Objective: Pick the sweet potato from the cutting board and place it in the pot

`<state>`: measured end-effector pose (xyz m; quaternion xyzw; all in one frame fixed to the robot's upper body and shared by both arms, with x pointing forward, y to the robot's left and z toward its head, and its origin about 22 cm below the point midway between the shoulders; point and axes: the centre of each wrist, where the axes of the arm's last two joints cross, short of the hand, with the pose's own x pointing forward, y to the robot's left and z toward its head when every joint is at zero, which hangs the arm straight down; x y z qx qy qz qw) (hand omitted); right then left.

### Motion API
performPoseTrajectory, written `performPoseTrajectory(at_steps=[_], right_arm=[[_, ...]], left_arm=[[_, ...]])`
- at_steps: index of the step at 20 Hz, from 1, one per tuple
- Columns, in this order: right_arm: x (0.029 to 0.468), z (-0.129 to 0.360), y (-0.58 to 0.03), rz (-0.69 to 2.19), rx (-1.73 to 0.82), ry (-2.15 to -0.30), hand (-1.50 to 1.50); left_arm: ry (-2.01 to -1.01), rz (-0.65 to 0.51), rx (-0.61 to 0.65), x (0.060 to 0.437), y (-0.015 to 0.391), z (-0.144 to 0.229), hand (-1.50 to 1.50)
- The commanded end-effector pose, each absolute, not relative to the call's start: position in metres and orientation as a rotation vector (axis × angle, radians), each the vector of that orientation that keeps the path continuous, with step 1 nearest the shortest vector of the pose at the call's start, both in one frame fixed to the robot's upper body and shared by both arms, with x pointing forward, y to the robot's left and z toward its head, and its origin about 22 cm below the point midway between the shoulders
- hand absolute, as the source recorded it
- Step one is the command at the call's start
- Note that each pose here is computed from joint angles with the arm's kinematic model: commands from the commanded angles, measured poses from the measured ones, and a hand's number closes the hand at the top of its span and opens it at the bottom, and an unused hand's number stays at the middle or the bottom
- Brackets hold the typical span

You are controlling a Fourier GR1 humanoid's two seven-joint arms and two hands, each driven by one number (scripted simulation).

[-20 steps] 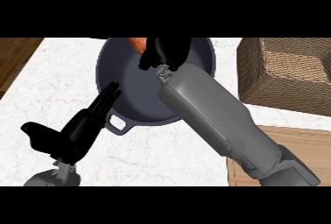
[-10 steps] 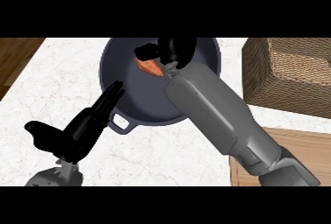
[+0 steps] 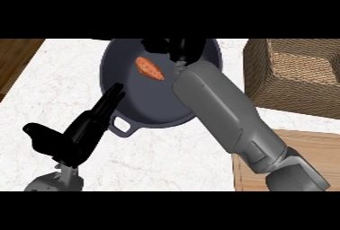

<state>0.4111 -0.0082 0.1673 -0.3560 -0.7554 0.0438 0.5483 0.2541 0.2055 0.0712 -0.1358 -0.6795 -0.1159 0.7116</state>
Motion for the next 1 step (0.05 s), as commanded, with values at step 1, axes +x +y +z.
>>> performPoseTrajectory(at_steps=[1], right_arm=[[0.4131, 0.1710, -0.0021, -0.002, -0.846, -1.795, -1.50]], left_arm=[[-1.328, -0.221, -0.320, 0.2510, 0.1981, 0.0363, 0.00]])
